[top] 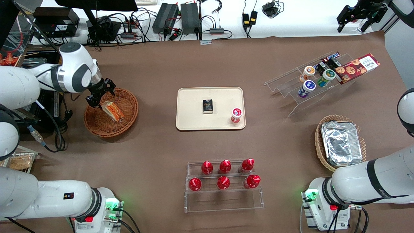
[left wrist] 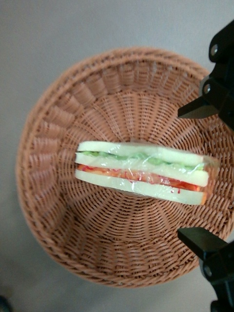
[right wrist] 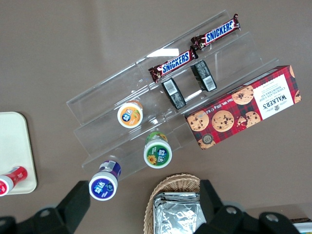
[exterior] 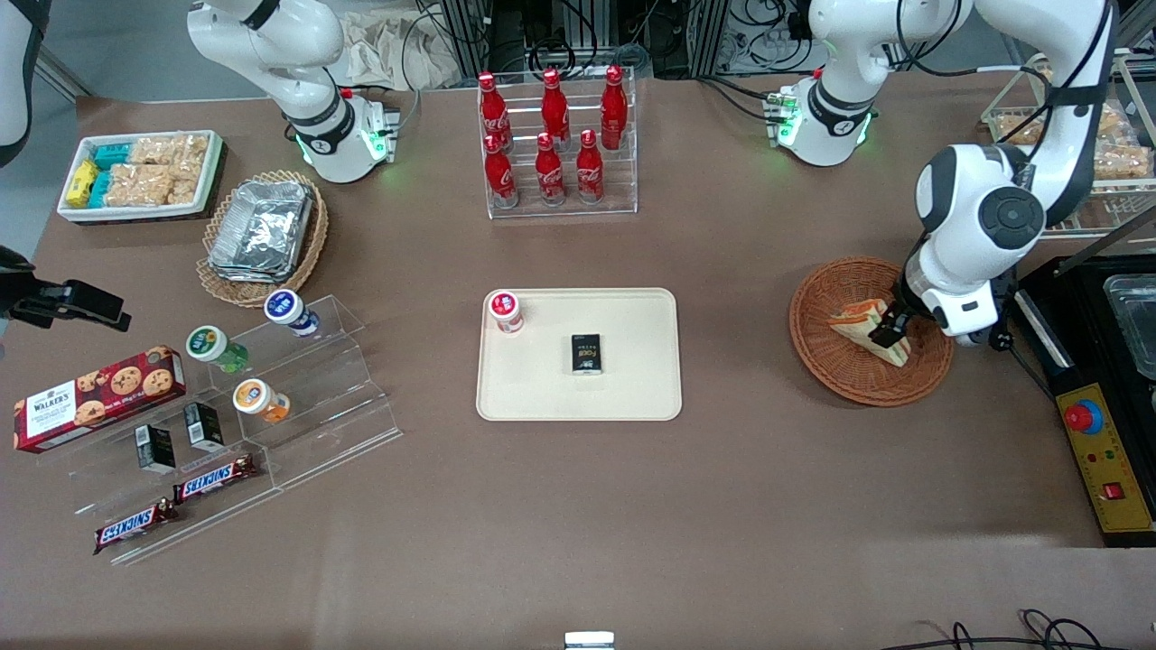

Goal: Place sandwich from basket to tray
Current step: 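Lower the open left gripper around the sandwich and close it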

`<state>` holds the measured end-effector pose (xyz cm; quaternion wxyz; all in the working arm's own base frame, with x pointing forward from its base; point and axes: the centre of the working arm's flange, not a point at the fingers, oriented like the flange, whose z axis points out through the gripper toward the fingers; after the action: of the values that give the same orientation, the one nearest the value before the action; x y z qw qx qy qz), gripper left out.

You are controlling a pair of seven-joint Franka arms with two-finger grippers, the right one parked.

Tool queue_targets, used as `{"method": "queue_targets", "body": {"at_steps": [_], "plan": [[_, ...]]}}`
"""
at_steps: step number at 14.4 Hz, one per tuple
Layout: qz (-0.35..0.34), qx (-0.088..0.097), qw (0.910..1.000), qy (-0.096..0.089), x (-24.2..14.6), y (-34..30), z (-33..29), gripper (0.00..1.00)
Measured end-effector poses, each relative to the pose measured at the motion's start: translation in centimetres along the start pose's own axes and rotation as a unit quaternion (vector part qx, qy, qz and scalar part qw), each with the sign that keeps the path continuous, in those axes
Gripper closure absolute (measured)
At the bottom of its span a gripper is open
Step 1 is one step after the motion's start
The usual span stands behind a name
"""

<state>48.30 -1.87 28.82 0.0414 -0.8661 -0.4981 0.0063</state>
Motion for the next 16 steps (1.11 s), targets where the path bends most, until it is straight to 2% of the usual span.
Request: {"method": "queue_targets", "body": {"at_steps": [7, 8, 10, 13, 16], "plan": [[0.002, -0.005, 1.0000, -0.007, 0.3, -1.1, 5.1, 0.00], [0.003, -0.007, 1.0000, -0.007, 0.3, -1.0, 5.1, 0.07], [0.004, -0.011, 0.9999, -0.004, 0.3, -0.8, 4.9, 0.30], [0.006, -0.014, 0.9999, -0.003, 0.3, -0.6, 4.7, 0.58], [0.008, -0.016, 0.9998, -0.002, 0.1, -0.5, 4.6, 0.67]]}}
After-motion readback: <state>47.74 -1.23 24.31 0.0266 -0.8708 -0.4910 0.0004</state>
